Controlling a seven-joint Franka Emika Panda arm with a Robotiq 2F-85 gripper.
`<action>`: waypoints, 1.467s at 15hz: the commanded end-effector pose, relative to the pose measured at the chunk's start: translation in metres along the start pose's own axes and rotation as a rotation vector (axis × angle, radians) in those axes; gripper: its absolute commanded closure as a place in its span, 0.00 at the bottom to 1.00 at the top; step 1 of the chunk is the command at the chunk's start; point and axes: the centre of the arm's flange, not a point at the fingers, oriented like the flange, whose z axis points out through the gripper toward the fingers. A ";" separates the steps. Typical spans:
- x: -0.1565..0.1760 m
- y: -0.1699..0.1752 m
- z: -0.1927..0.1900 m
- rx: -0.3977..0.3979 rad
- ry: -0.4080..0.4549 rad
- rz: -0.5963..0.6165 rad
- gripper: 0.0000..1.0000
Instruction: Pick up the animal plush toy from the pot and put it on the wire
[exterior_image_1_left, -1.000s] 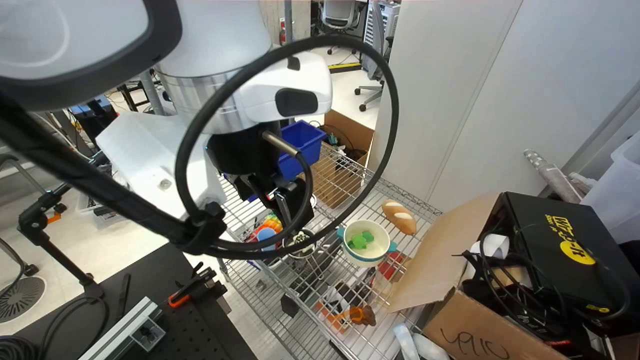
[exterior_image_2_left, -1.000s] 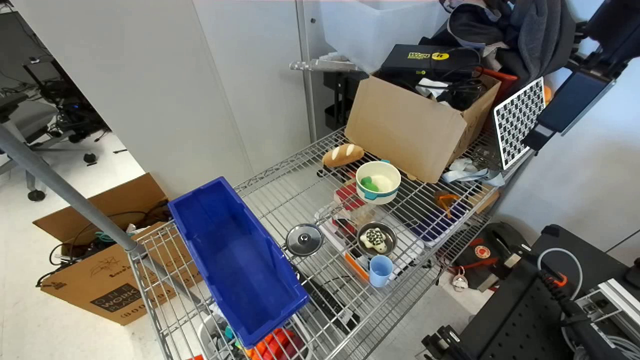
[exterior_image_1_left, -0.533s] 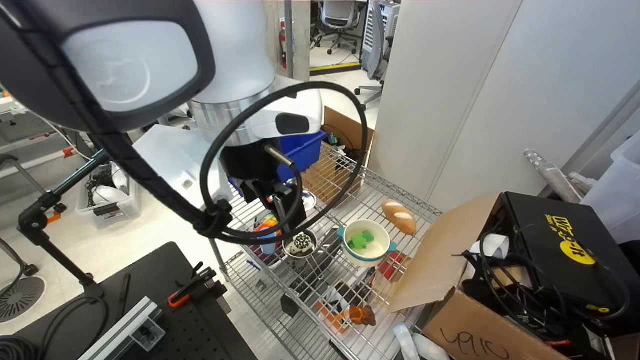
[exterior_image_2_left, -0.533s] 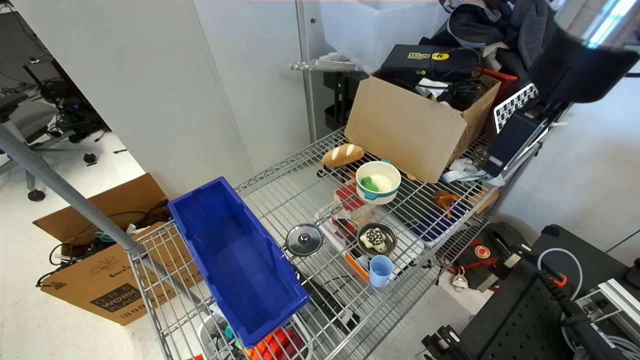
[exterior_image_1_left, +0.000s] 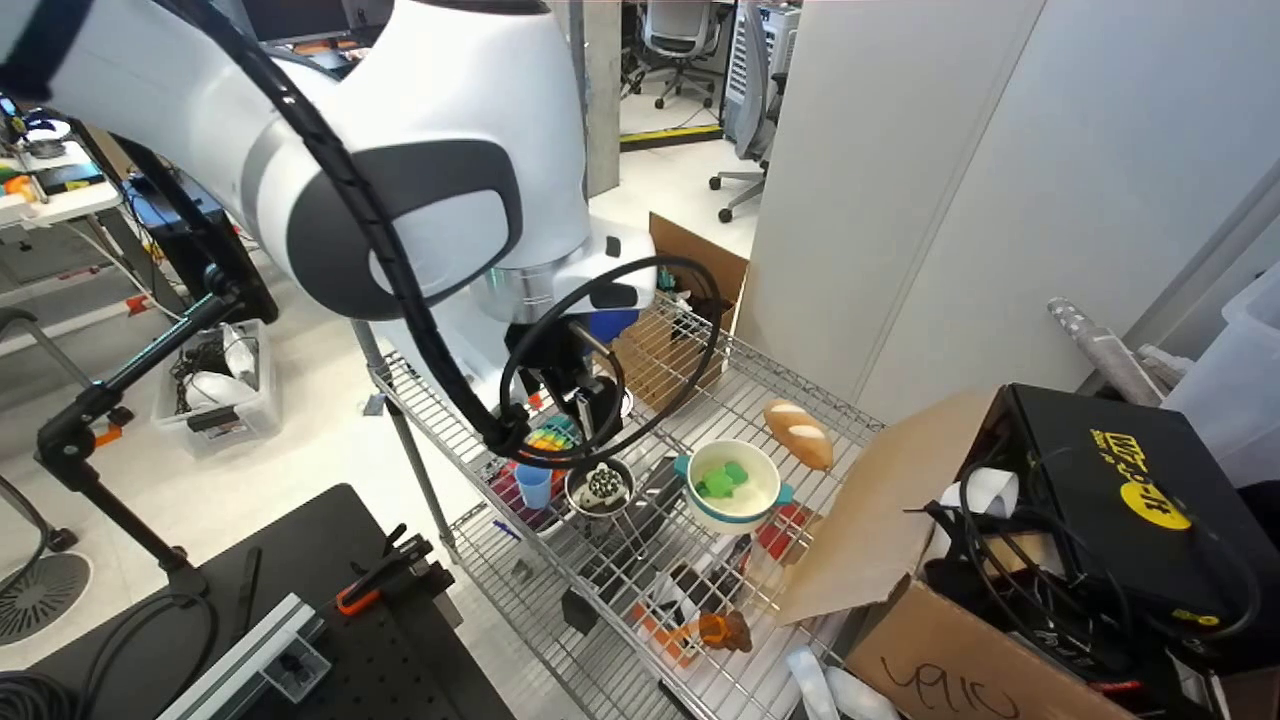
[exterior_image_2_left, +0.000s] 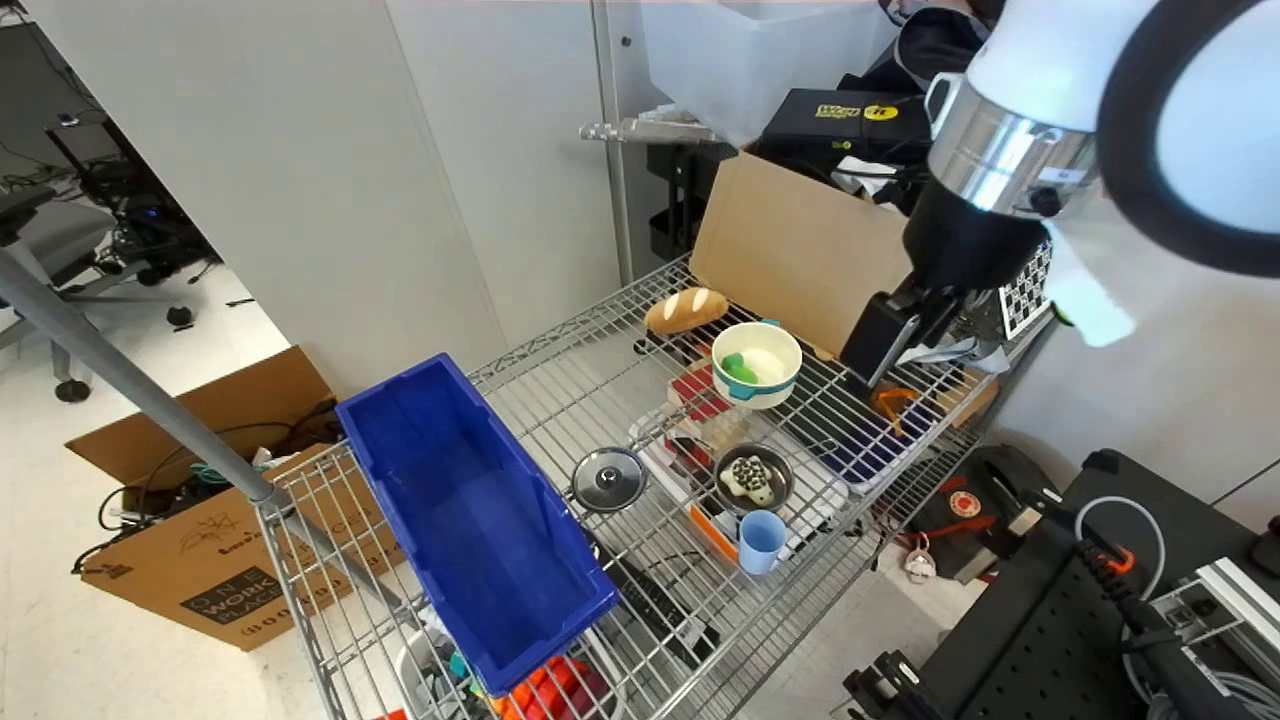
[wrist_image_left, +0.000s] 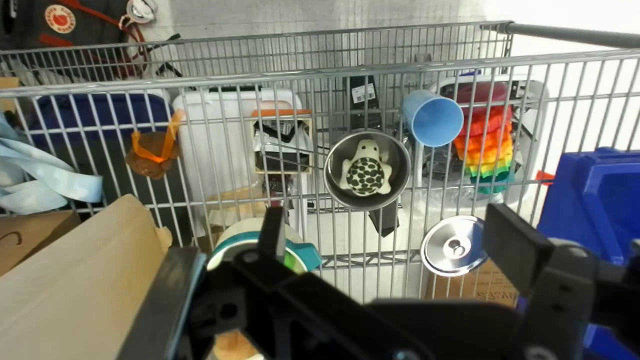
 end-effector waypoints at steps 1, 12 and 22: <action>0.035 -0.021 0.030 0.017 0.006 -0.011 0.00; 0.066 -0.036 0.121 -0.023 -0.069 0.011 0.00; 0.082 -0.038 0.178 -0.059 -0.093 0.063 0.00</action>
